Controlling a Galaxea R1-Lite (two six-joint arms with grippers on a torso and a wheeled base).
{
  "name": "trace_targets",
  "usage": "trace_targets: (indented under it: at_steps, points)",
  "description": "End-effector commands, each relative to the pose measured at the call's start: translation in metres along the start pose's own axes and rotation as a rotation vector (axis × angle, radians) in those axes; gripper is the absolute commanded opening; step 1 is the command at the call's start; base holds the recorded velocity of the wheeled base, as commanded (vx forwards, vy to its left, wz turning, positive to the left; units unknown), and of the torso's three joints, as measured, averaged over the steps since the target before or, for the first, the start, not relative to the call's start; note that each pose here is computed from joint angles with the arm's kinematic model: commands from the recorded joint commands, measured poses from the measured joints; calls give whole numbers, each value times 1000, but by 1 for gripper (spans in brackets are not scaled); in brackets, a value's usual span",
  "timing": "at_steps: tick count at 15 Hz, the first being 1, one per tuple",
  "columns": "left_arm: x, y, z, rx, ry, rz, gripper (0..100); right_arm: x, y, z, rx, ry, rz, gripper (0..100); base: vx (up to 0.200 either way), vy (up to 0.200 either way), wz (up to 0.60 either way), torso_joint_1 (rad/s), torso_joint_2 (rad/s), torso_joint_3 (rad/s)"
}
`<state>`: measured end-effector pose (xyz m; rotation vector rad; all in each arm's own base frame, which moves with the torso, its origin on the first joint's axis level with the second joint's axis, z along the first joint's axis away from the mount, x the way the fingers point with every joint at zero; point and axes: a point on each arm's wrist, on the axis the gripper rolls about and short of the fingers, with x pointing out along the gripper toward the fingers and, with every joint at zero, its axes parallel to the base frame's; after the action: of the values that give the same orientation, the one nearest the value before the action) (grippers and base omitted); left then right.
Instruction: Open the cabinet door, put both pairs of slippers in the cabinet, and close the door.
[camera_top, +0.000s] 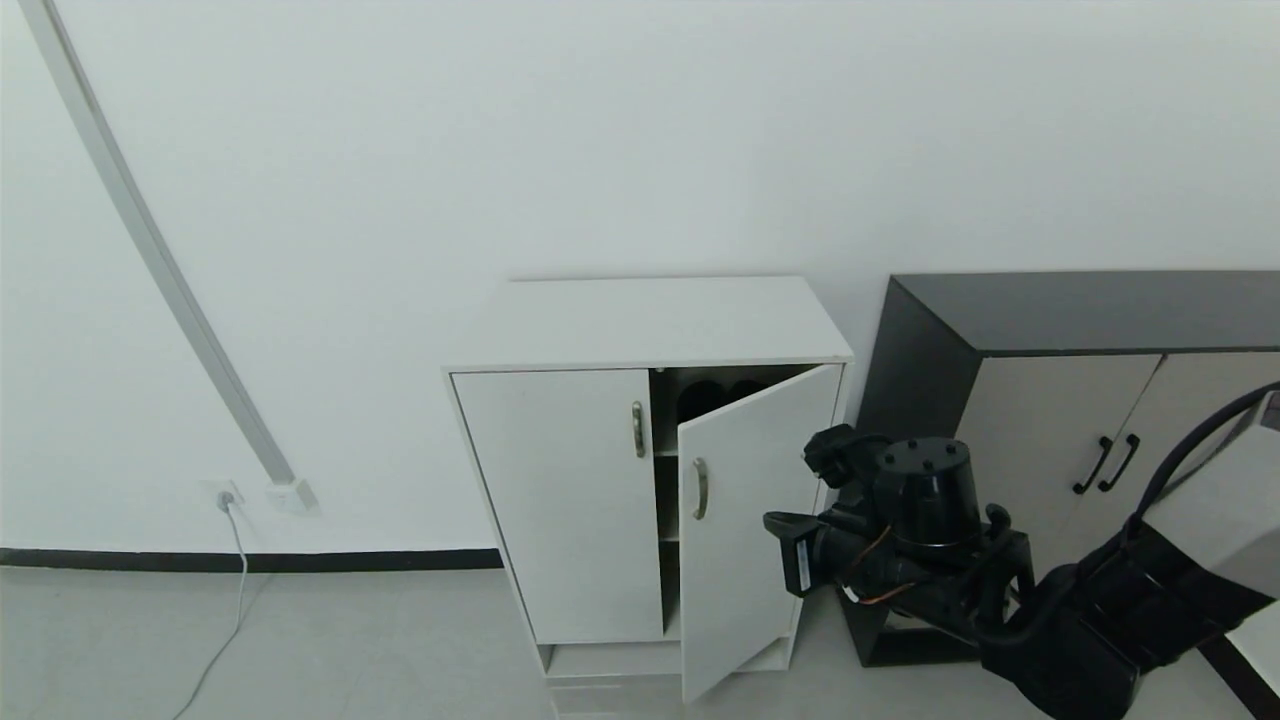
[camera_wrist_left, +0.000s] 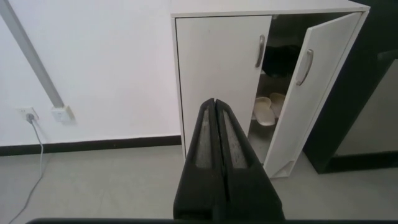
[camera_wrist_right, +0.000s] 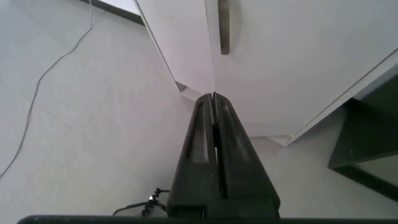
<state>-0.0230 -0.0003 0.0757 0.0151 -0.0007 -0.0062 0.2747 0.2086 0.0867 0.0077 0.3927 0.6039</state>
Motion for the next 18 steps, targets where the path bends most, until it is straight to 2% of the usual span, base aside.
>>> trace_targets:
  at_steps: [1,5,10,14,18]
  points:
    - [0,0,0,0,2,0,0,-3,0,-3,0,11,-3,0,200,0,0,-7,-12,2]
    - [0,0,0,0,2,0,0,-22,0,-6,0,18,0,0,200,0,0,7,4,7]
    - [0,0,0,0,2,0,0,-36,5,-11,-4,36,15,0,0,0,0,0,0,0]
    - [0,0,0,-1,1,0,0,-16,5,-5,8,14,15,0,0,0,0,0,0,0]
    - [0,0,0,-1,2,0,0,14,-8,3,22,-23,-17,0,0,0,0,0,0,0]
